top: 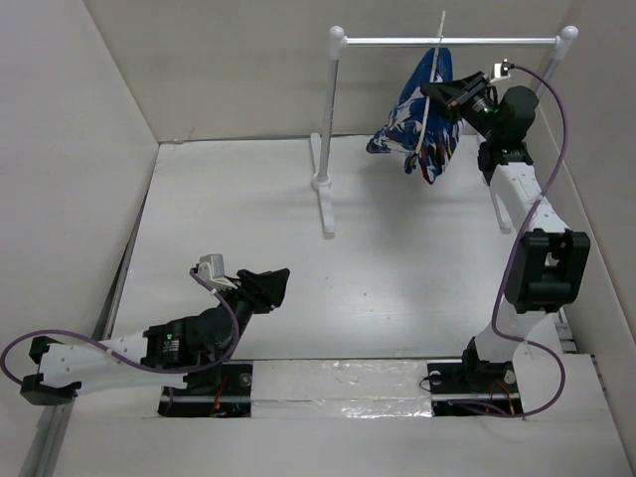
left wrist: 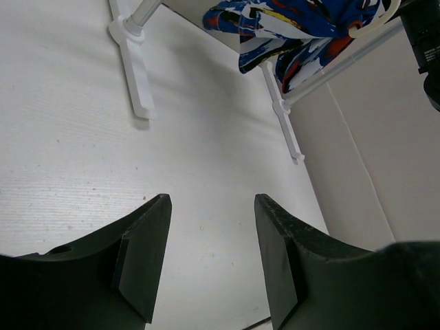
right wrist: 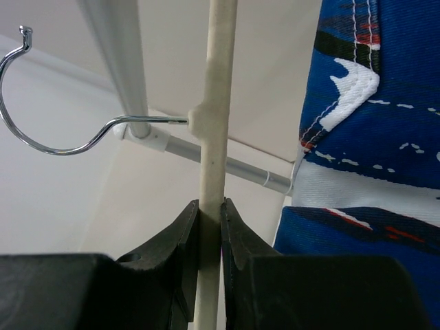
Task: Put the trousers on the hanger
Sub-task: Place the hanger at the clothesline, then reset both arms
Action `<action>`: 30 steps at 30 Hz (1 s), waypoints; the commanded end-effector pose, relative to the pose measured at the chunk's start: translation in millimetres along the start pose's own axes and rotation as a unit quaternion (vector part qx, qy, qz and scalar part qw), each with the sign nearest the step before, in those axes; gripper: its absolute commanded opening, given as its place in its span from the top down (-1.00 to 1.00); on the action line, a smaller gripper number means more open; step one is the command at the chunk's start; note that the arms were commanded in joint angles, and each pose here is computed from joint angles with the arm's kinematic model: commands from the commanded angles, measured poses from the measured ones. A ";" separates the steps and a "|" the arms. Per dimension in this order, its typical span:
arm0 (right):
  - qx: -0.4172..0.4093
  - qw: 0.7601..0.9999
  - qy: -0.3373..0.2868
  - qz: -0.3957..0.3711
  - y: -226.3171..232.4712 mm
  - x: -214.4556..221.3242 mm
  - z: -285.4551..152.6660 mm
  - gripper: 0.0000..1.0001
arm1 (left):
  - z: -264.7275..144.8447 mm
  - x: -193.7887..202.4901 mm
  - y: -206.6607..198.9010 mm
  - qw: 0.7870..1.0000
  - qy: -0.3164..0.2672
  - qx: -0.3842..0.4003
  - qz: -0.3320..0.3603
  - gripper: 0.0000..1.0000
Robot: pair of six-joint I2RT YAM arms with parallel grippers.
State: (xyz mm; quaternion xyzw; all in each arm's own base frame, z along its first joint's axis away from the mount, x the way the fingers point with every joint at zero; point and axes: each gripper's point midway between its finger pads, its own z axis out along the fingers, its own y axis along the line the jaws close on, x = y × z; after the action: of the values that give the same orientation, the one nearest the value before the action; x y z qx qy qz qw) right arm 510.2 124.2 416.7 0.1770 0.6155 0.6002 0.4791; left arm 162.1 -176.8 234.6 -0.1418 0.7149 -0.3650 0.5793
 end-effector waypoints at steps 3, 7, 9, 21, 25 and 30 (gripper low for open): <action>-0.114 0.988 -0.038 -0.095 86.0 -35.5 -7.3 1.00 | 1.5 -6.6 -3.3 1.000 -0.014 -0.004 -0.010 0.02; -0.105 0.990 -0.036 -0.089 72.5 -41.6 -1.1 1.00 | 1.5 -7.6 -5.3 1.000 -0.014 -0.002 -0.011 0.02; -0.086 0.992 -0.034 -0.091 59.4 -40.4 0.5 1.00 | 1.8 -7.6 -6.6 1.000 -0.014 -0.001 -0.012 0.02; -0.042 0.992 -0.039 -0.114 17.9 -39.9 -19.1 -0.54 | 3.8 -8.5 -23.8 1.000 -0.008 0.015 -0.015 -0.01; -0.003 0.983 -0.056 -0.175 25.5 -37.8 -42.1 -1.00 | 5.7 -11.2 -35.2 1.000 -0.008 0.023 -0.010 -0.17; 0.053 0.958 -0.104 -0.261 34.9 -28.6 -97.2 -1.00 | 8.5 -20.3 -49.6 1.000 -0.009 0.017 0.005 -0.32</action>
State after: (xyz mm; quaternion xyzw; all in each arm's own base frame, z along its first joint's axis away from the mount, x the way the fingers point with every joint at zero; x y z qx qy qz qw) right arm 468.9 68.9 422.6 0.1332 0.6302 0.4743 0.6001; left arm 163.5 -199.6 248.4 -0.1174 0.7215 -0.3534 0.5838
